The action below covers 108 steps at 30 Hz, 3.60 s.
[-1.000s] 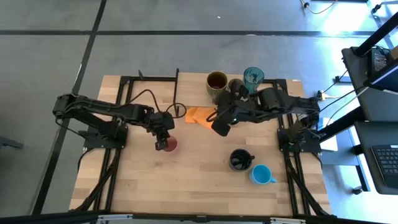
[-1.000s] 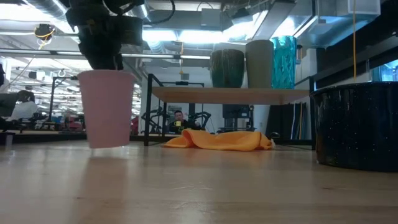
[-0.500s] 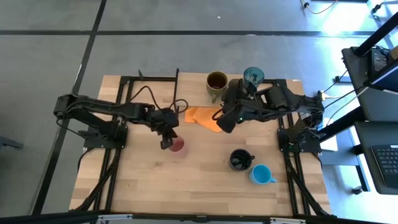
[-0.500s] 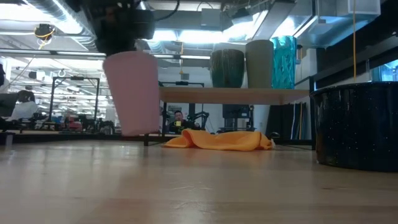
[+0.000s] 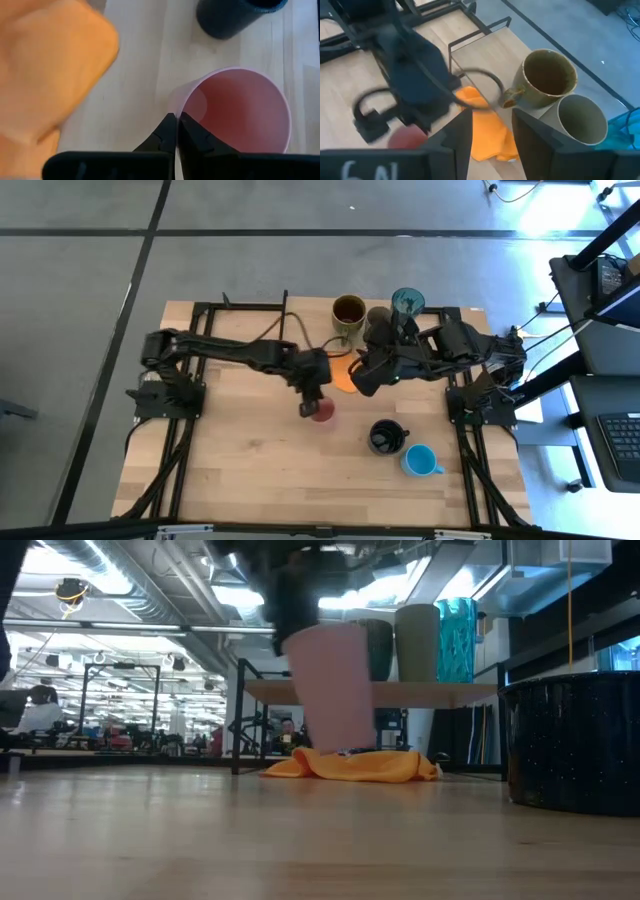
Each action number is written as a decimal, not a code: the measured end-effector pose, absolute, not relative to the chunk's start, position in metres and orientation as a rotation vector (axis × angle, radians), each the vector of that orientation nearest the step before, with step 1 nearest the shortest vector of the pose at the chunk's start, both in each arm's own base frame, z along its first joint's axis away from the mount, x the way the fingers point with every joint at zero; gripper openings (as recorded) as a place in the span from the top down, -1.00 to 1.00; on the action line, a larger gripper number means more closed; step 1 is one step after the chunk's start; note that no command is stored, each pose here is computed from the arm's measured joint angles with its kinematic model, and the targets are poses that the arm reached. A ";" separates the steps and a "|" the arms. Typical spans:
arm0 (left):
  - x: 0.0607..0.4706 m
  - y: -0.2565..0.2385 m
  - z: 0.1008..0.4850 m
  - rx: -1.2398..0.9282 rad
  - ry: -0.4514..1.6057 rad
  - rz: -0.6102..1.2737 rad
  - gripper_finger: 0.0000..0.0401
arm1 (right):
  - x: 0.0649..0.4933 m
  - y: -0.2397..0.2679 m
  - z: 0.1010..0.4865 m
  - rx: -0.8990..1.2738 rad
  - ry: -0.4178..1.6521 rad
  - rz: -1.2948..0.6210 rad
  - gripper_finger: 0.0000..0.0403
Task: Stack small to large cups/mugs on shelf
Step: Put the pink cup on the shelf
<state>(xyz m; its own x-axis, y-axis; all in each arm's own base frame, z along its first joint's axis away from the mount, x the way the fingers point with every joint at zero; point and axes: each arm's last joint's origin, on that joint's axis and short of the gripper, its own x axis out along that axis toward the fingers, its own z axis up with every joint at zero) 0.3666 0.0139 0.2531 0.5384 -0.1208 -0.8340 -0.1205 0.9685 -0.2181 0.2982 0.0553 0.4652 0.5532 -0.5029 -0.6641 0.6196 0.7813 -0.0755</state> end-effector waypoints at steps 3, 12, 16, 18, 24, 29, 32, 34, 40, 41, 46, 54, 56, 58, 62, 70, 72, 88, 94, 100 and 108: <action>0.388 0.011 0.255 -0.210 1.048 -0.001 1.00 | 0.297 0.059 0.465 0.186 0.713 -0.672 0.31; 0.434 -0.013 0.254 -0.074 1.079 -0.020 1.00 | 0.295 0.067 0.466 0.173 0.679 -0.689 0.31; 0.446 -0.023 0.257 -0.063 1.052 -0.042 1.00 | 0.295 0.068 0.466 0.175 0.678 -0.689 0.31; 0.450 -0.027 0.256 -0.059 1.050 -0.049 1.00 | 0.295 0.068 0.466 0.176 0.678 -0.689 0.31; 0.459 -0.039 0.245 -0.048 1.068 -0.073 1.00 | 0.295 0.068 0.466 0.194 0.671 -0.697 0.31; 0.461 -0.042 0.245 -0.049 1.052 -0.087 0.98 | 0.295 0.068 0.466 0.198 0.669 -0.698 0.31; 0.462 -0.041 0.246 -0.051 1.036 -0.085 0.96 | 0.295 0.068 0.466 0.200 0.669 -0.699 0.31; 0.464 -0.041 0.247 -0.051 1.015 -0.086 0.95 | 0.295 0.068 0.466 0.200 0.669 -0.699 0.31; 0.467 -0.042 0.249 -0.063 0.979 -0.112 0.94 | 0.295 0.067 0.466 0.201 0.668 -0.700 0.31; 0.467 -0.042 0.249 -0.064 0.974 -0.112 0.93 | 0.295 0.067 0.466 0.204 0.667 -0.701 0.31; 0.469 -0.041 0.246 -0.064 0.980 -0.122 0.93 | 0.295 0.067 0.466 0.220 0.662 -0.707 0.31; 0.468 -0.040 0.241 -0.021 1.009 -0.148 0.98 | 0.295 0.067 0.466 0.217 0.658 -0.712 0.31; 0.466 -0.034 0.243 -0.025 1.023 -0.134 0.99 | 0.295 0.067 0.466 0.217 0.658 -0.712 0.31; 0.463 -0.028 0.246 -0.034 1.053 -0.115 0.99 | 0.295 0.067 0.466 0.217 0.657 -0.713 0.31; 0.450 -0.018 0.264 0.000 1.103 -0.083 0.99 | 0.295 0.067 0.466 0.214 0.658 -0.713 0.31; 0.413 0.022 0.327 -0.005 1.126 0.005 1.00 | 0.296 0.066 0.467 0.171 0.635 -0.743 0.31; 0.401 0.037 0.339 -0.004 1.149 0.041 1.00 | 0.295 0.066 0.467 0.167 0.632 -0.748 0.31; 0.352 0.152 0.396 -0.101 1.041 0.328 1.00 | 0.290 0.064 0.471 0.164 0.613 -0.756 0.31; 0.352 0.152 0.393 -0.114 1.064 0.313 1.00 | 0.290 0.063 0.472 0.148 0.598 -0.776 0.31; 0.360 0.154 0.382 -0.117 1.089 0.304 1.00 | 0.290 0.063 0.472 0.147 0.598 -0.778 0.31; 0.363 0.156 0.381 -0.112 1.076 0.306 1.00 | 0.290 0.063 0.472 0.147 0.598 -0.778 0.31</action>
<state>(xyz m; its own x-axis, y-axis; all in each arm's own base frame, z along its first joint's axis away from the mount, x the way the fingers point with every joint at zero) 0.3630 0.1560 0.3806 0.4372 0.1917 -0.8787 -0.2998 0.9522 0.0586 0.2899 0.0628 0.4719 0.5564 -0.6161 -0.5575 0.6973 0.7111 -0.0899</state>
